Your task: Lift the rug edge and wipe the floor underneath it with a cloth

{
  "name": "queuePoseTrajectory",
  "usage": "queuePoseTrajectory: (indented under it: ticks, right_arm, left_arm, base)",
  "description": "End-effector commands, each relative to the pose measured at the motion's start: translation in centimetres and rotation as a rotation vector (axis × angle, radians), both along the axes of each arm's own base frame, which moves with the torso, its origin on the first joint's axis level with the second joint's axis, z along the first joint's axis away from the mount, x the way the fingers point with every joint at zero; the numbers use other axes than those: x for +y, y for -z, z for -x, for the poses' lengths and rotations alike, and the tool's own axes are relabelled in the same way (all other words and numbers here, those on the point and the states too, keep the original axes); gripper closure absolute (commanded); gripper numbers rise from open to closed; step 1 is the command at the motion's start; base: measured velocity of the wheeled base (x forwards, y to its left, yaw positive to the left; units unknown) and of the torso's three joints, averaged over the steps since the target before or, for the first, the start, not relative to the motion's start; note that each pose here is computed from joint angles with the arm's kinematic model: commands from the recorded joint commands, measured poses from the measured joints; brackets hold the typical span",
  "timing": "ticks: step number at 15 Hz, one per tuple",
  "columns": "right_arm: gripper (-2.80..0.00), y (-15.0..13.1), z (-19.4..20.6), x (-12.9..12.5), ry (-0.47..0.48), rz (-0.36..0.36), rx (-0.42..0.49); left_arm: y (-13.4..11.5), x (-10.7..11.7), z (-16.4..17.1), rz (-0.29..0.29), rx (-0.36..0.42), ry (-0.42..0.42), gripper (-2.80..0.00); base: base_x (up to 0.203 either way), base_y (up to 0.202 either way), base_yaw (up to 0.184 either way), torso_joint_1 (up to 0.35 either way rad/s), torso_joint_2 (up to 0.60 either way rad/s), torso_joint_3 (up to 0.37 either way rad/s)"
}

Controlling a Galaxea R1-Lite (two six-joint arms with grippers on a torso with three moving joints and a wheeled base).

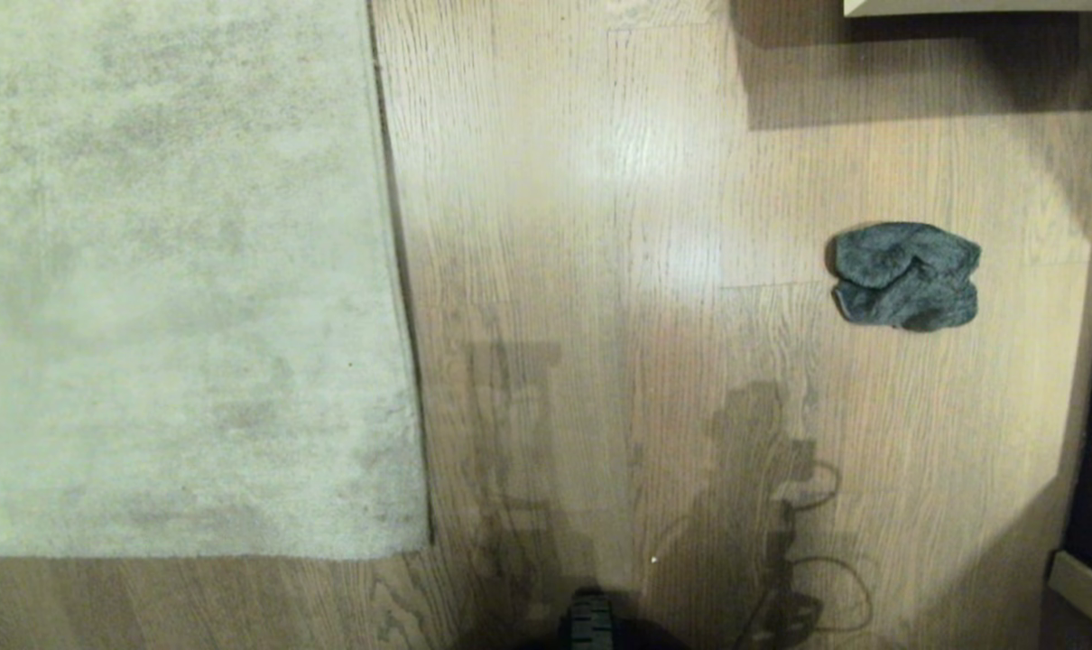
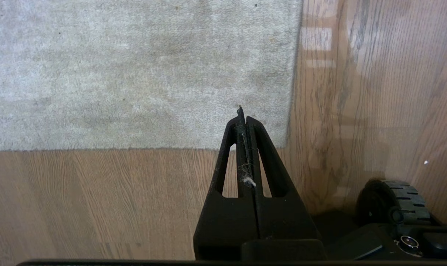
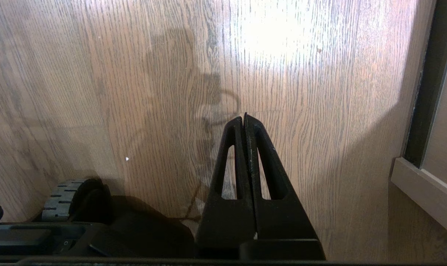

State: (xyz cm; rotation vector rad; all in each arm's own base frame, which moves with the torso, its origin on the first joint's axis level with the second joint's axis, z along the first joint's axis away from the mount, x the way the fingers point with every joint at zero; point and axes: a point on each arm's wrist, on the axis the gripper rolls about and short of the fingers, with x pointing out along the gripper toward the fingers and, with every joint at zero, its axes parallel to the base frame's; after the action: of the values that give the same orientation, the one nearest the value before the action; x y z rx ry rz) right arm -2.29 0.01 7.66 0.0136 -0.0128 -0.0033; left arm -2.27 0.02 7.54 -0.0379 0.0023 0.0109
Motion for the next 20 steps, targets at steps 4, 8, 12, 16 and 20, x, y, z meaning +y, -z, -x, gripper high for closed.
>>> queuePoseTrajectory:
  ticks: [4,8,12,16,20]
  right_arm:
    - [0.0,-0.01,-0.01,0.0,0.0,0.0,0.0]
    - [0.0,-0.01,-0.01,0.0,0.0,0.0,0.0]
    - [0.0,-0.01,-0.01,0.0,0.0,0.0,0.0]
    - [0.0,-0.01,-0.01,0.0,0.0,0.0,0.0]
    - [0.0,-0.01,-0.01,0.0,0.0,0.0,0.0]
  left_arm:
    - [0.0,0.0,0.0,0.0,0.001,-0.001,0.0]
    - [0.0,0.0,0.0,0.0,0.001,-0.001,0.0]
    - [0.0,0.0,0.0,0.0,0.001,-0.001,0.0]
    - [0.0,0.0,0.0,0.0,0.001,-0.001,0.0]
    - [0.0,0.0,0.0,0.0,0.001,0.0,0.0]
  base:
    - [0.0,0.0,0.0,0.0,0.0,0.0]
    - [0.0,0.0,0.0,0.0,0.0,0.0]
    - [0.0,0.0,0.0,0.0,0.0,0.0]
    - [0.0,0.0,0.0,0.0,0.0,0.0]
    - [0.0,0.0,0.0,0.0,0.0,0.0]
